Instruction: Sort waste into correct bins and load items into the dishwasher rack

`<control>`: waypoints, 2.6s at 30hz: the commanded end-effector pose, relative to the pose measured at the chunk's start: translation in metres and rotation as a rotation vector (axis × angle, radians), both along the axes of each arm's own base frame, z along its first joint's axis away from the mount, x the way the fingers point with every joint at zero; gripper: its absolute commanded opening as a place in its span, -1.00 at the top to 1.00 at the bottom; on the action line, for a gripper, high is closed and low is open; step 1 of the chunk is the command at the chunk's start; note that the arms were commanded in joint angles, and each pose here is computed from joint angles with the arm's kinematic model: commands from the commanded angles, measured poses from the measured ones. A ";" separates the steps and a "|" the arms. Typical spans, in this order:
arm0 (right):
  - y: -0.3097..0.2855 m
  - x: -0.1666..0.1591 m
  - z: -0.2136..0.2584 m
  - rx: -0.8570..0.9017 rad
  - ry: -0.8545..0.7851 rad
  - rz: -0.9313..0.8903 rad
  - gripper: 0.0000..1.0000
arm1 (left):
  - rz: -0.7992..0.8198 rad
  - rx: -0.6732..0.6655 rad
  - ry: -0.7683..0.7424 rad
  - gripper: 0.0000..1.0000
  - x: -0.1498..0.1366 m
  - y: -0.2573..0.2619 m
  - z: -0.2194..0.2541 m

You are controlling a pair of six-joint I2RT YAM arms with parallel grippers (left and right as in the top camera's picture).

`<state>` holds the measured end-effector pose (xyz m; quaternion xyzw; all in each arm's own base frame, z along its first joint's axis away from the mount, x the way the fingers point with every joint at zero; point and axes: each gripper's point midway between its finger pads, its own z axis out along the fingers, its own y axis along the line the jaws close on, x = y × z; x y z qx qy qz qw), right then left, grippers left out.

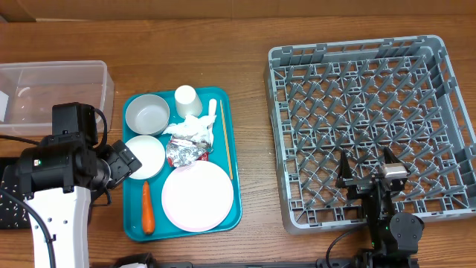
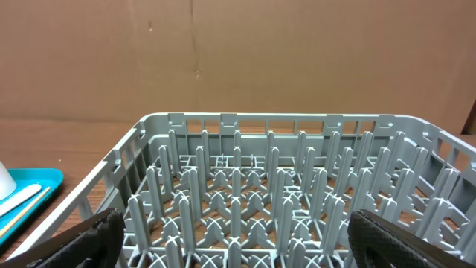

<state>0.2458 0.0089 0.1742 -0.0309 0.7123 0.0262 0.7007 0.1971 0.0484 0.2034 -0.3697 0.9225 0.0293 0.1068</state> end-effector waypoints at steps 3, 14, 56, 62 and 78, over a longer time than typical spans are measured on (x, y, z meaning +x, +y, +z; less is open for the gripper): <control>0.000 0.000 -0.002 -0.001 -0.005 0.000 -1.00 | 0.017 -0.004 -0.024 -1.00 0.003 0.001 0.006; 0.000 0.000 -0.001 -0.001 -0.008 0.000 -1.00 | 0.037 0.149 -0.071 -1.00 0.014 0.027 0.015; 0.000 0.000 -0.001 -0.001 -0.008 0.000 -1.00 | -0.457 -0.431 -0.117 -1.00 0.118 -0.205 -0.048; 0.000 0.000 -0.001 -0.001 -0.008 0.000 -1.00 | -0.501 -0.282 -0.098 -0.58 0.126 -0.186 -0.063; 0.000 0.000 -0.001 -0.001 -0.008 0.000 -1.00 | -0.810 0.203 0.035 -1.00 0.140 -0.153 -0.089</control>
